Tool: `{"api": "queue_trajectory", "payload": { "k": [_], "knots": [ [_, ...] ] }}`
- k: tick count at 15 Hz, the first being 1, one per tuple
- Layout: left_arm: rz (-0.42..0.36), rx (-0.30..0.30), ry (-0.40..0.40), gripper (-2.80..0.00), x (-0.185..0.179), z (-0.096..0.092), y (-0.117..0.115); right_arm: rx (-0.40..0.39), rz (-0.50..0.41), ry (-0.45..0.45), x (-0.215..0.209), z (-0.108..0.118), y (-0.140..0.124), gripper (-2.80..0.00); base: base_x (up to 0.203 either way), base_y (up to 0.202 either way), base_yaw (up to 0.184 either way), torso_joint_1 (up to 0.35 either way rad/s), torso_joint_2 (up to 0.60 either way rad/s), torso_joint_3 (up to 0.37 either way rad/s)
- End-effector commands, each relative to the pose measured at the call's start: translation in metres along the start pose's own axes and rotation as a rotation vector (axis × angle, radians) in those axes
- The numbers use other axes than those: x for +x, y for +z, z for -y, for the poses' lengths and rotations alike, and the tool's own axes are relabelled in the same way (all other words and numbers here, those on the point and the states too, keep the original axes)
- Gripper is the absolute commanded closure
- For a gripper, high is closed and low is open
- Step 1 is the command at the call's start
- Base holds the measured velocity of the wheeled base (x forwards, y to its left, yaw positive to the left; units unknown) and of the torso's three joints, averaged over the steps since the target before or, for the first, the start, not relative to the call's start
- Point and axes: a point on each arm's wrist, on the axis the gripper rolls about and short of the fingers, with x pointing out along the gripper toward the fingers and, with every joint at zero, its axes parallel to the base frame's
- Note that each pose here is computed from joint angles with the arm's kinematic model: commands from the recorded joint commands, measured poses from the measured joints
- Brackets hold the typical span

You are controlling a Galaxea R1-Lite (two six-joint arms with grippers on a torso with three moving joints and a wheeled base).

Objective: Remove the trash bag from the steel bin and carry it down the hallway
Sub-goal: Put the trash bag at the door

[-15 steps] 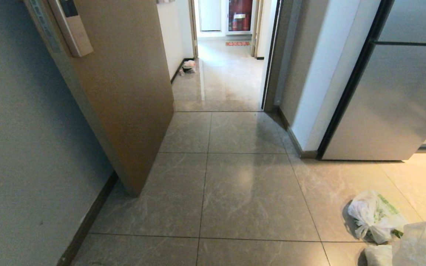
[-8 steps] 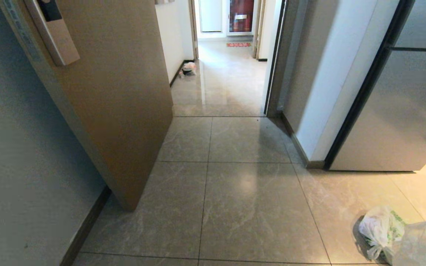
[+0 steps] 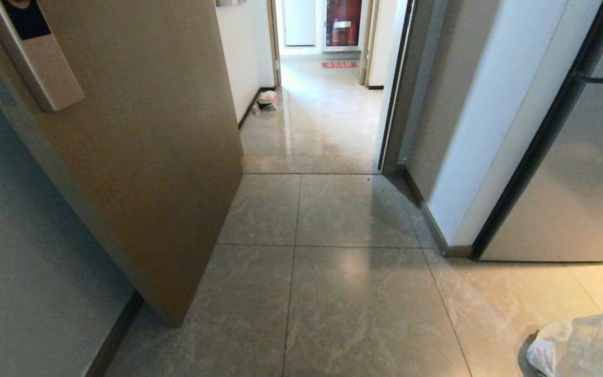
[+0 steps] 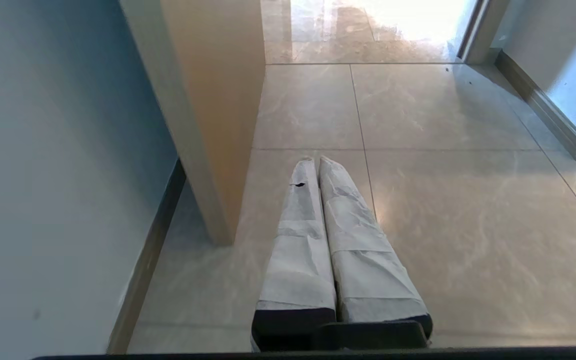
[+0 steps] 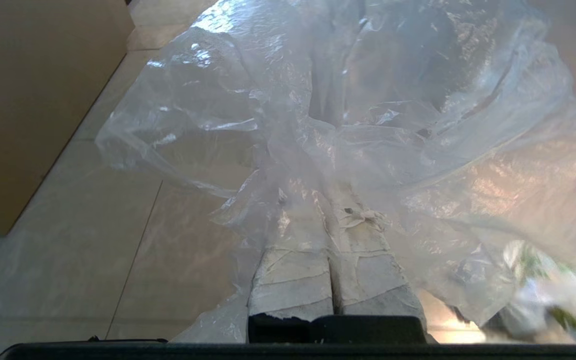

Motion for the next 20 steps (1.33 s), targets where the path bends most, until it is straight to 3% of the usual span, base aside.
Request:
{"api": "queue_trajectory", "payload": {
  "k": [1, 20],
  "knots": [
    [0.001, 0.000, 0.001, 0.00, 0.0000, 0.0000, 0.0001, 0.000, -0.002, 0.000, 0.0001, 0.0000, 0.0000, 0.00, 0.191, 0.000, 0.000, 0.000, 0.00, 0.015],
    [0.001, -0.001, 0.001, 0.00, 0.0000, 0.0000, 0.0001, 0.000, -0.002, 0.000, 0.0001, 0.0000, 0.0000, 0.00, 0.193, 0.000, 0.000, 0.001, 0.00, 0.002]
  ]
}}
